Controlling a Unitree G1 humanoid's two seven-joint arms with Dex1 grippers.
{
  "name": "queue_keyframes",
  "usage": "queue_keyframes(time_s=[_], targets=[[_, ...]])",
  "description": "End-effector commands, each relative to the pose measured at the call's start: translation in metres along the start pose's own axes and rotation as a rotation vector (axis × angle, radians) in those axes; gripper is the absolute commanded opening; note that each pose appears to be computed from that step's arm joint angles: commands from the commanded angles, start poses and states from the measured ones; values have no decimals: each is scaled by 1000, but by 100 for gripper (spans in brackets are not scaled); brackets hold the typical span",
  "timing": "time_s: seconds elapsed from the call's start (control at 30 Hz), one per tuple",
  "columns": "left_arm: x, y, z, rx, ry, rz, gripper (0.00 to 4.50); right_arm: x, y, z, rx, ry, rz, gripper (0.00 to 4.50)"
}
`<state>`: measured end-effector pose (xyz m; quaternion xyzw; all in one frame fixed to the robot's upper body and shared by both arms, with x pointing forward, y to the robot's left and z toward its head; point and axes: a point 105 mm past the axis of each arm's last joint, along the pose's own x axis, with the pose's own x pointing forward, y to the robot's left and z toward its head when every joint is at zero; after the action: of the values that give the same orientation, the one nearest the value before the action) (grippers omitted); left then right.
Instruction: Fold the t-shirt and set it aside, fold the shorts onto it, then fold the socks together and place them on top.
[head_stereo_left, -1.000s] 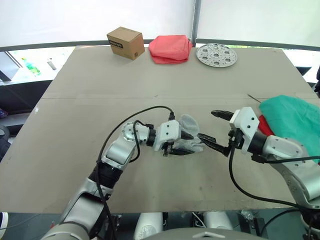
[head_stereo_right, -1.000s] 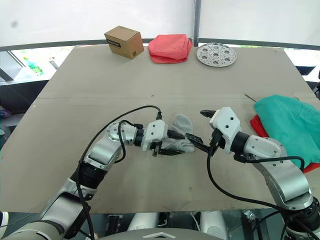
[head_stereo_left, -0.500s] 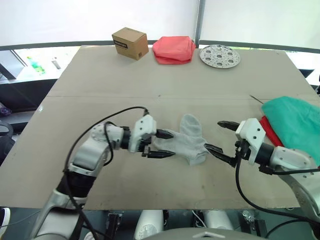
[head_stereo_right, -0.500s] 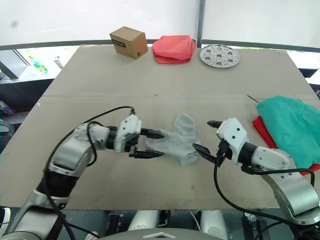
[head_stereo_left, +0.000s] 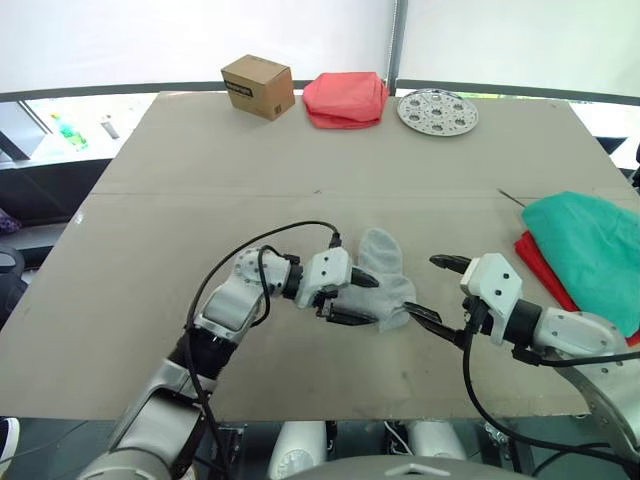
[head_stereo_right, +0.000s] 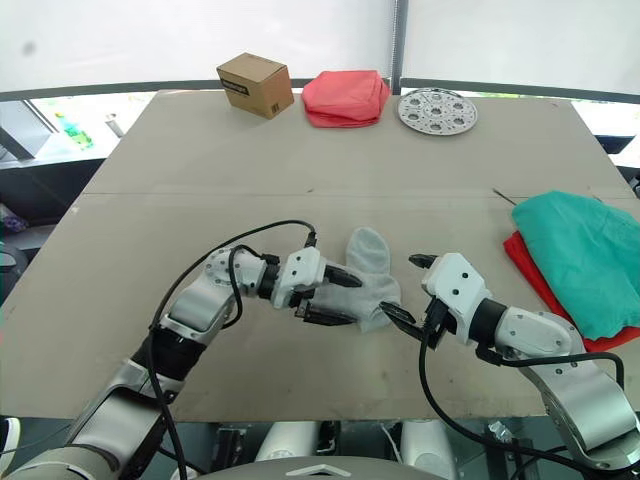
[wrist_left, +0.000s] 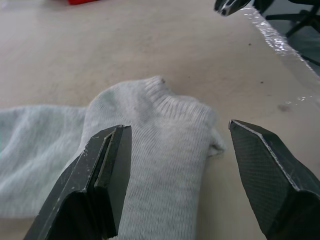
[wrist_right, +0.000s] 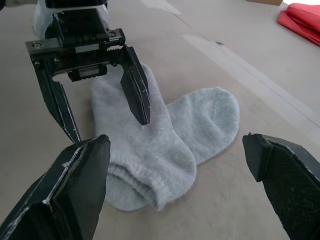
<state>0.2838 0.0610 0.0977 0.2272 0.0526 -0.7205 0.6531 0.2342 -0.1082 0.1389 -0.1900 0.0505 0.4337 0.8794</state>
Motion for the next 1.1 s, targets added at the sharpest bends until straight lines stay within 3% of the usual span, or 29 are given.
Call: queue_keyframes(time_s=[0.03, 0.33, 0.37, 0.47, 0.57, 0.73, 0.83, 0.93, 1.1], targets=[[-2, 3, 4, 65, 0, -21, 335, -5, -1, 13, -42, -32, -25, 450], [12, 3, -10, 80, 22, -50, 335, -3, 1, 13, -44, -26, -27, 450], [12, 4, -11, 75, 19, -47, 284, -3, 1, 14, -44, -27, -27, 450], [10, 3, -9, 52, -18, -55, 204, -3, 0, 14, -45, -28, -30, 450], [5, 2, -11, 33, -25, -54, 204, -3, -2, 14, -46, -29, -38, 450], [4, -2, -30, 90, 79, -87, 204, -2, -3, 14, -47, -34, -41, 450], [-4, -5, -38, 162, 141, -180, 129, 0, -4, 14, -50, -39, -41, 450], [-20, 9, -33, 246, 178, -228, 2, 0, -4, 14, -52, -39, -40, 450], [-49, 43, -5, 393, 209, -200, 2, 0, -4, 17, -52, -45, -37, 450]])
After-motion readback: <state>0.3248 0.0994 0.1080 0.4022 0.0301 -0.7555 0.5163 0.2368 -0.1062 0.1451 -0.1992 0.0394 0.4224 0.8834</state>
